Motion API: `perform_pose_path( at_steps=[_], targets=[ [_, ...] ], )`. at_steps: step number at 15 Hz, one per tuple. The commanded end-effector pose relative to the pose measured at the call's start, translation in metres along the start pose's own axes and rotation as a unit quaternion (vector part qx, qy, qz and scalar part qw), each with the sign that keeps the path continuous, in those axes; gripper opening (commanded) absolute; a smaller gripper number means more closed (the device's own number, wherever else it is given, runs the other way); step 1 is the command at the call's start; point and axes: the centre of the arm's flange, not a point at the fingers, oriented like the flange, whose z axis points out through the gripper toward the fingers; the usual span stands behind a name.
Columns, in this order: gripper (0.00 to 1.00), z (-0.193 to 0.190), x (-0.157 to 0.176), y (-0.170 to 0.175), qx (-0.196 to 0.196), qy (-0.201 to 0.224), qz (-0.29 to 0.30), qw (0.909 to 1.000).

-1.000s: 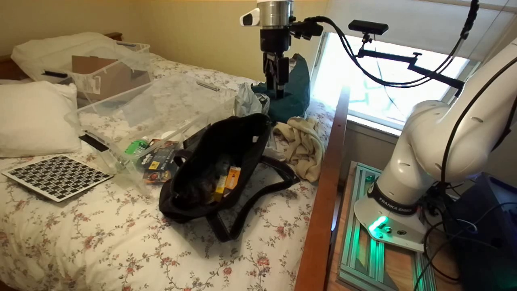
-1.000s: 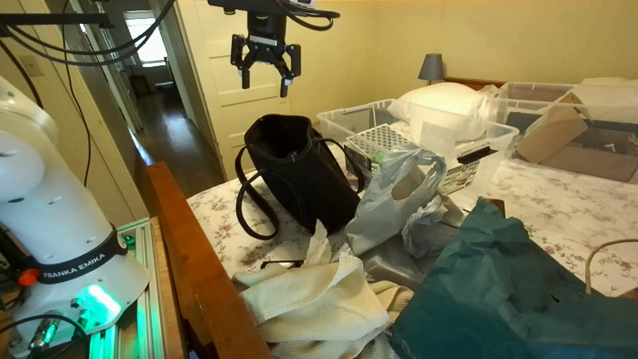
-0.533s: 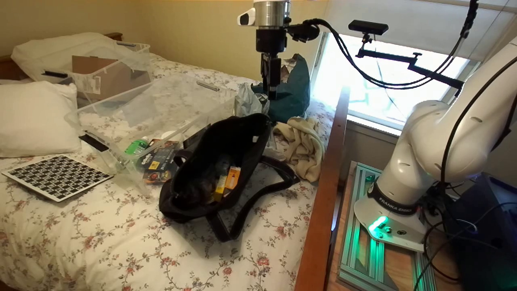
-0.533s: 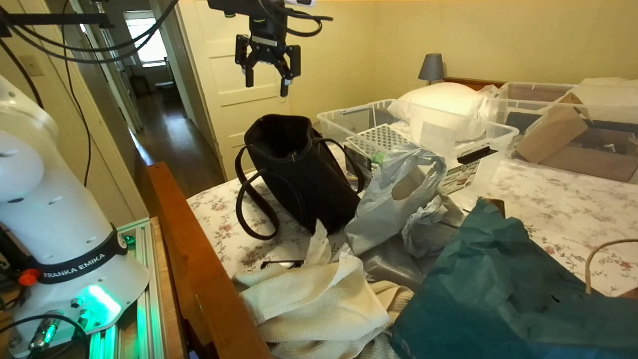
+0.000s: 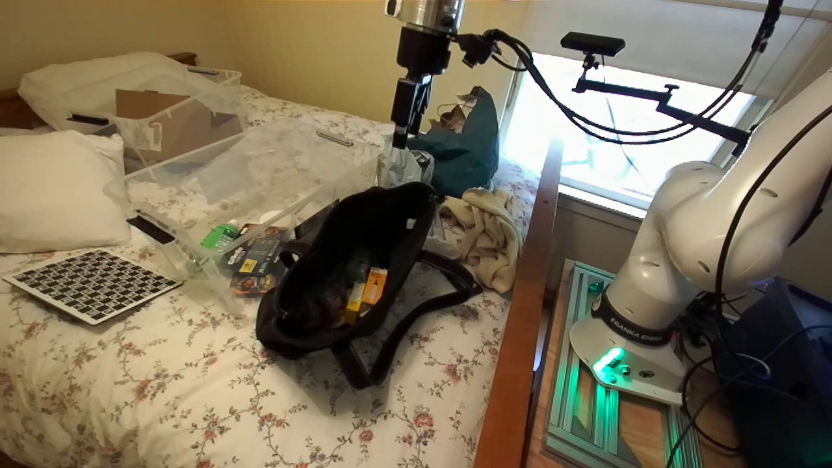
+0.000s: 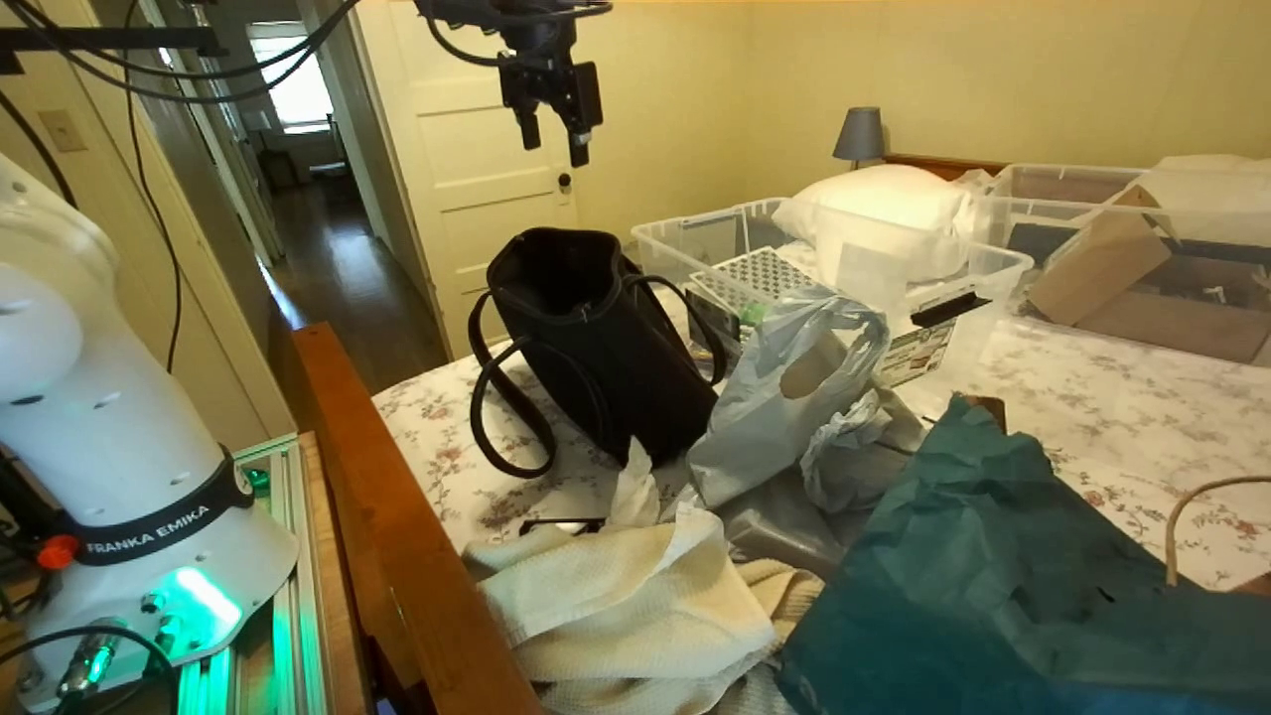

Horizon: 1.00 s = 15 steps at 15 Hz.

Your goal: Remove the brown plastic from the bag and put it on the bed

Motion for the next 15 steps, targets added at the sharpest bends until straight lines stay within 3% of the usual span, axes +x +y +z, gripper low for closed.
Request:
perform_pose_path(
  at_steps=[1,3,4,15],
  targets=[
    [1.0,0.01,-0.008,-0.005,-0.023,0.047,0.085,0.995],
    [1.0,0.014,0.0,-0.007,-0.001,0.081,0.118,0.9897],
    [1.0,0.007,0.003,-0.002,-0.009,0.054,0.087,0.9948],
    [1.0,0.009,0.004,-0.002,-0.009,0.056,0.089,0.9944]
  ],
)
